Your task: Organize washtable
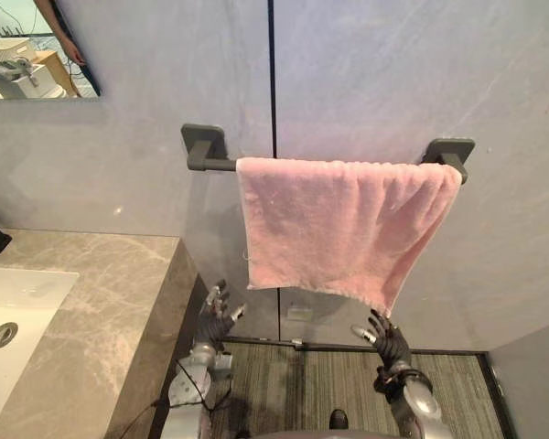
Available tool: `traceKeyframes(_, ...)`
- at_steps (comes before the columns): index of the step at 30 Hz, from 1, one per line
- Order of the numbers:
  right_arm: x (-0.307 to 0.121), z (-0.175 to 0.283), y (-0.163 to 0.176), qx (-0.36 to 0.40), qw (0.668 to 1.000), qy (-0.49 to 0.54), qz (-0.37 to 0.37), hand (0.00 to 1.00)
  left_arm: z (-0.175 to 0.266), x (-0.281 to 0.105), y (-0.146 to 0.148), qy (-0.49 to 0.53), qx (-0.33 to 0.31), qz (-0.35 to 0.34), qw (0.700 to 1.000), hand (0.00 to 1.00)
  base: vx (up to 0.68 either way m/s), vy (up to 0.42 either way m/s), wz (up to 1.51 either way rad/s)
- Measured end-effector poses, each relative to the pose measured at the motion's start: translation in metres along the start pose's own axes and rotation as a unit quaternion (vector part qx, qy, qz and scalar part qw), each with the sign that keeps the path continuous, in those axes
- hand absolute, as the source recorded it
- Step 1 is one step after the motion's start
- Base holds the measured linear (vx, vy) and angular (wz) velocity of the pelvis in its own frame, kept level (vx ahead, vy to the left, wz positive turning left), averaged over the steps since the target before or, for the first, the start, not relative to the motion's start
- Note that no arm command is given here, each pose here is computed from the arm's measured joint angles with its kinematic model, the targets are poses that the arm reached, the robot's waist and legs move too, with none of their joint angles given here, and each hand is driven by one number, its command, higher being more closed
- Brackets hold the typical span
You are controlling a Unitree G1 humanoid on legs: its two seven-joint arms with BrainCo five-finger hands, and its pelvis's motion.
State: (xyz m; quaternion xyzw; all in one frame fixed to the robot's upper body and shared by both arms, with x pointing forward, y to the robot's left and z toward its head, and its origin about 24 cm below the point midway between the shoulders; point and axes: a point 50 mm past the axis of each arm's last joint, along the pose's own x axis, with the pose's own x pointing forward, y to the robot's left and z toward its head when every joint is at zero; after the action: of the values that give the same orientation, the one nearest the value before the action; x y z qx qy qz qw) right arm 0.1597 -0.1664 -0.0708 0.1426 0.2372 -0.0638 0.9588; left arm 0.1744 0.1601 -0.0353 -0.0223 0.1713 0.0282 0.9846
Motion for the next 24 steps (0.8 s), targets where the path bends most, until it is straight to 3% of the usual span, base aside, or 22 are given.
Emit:
traceKeyframes(4,-0.017,-0.012,0.013,-0.051,0.997,0.033,0.056,0.00,-0.023,-0.018,0.005,0.053,0.030,-0.014,0.998,0.00,-0.01,-0.010,-0.08)
traceKeyframes(8,-0.048,0.006,0.038,-0.109,0.974,0.005,0.197,0.00,-0.027,-0.053,0.011,0.081,0.089,-0.136,0.983,0.00,0.02,-0.013,-0.10)
traceKeyframes(11,-0.054,0.011,0.044,-0.113,0.964,-0.004,0.240,0.00,-0.016,-0.059,0.007,0.060,0.078,-0.179,0.979,0.00,0.04,0.003,-0.10)
traceKeyframes(14,-0.060,0.032,0.054,-0.115,0.948,-0.048,0.292,0.00,0.015,-0.060,-0.005,-0.010,0.024,-0.232,0.972,0.00,0.01,0.004,-0.02)
traceKeyframes(19,-0.062,0.071,0.077,-0.079,0.917,-0.150,0.362,0.00,0.068,-0.064,-0.036,-0.134,-0.108,-0.337,0.926,0.00,0.02,0.009,-0.02)
traceKeyframes(24,-0.060,0.095,0.093,-0.036,0.895,-0.214,0.390,0.00,0.090,-0.065,-0.056,-0.170,-0.220,-0.369,0.887,0.00,-0.03,-0.007,0.02)
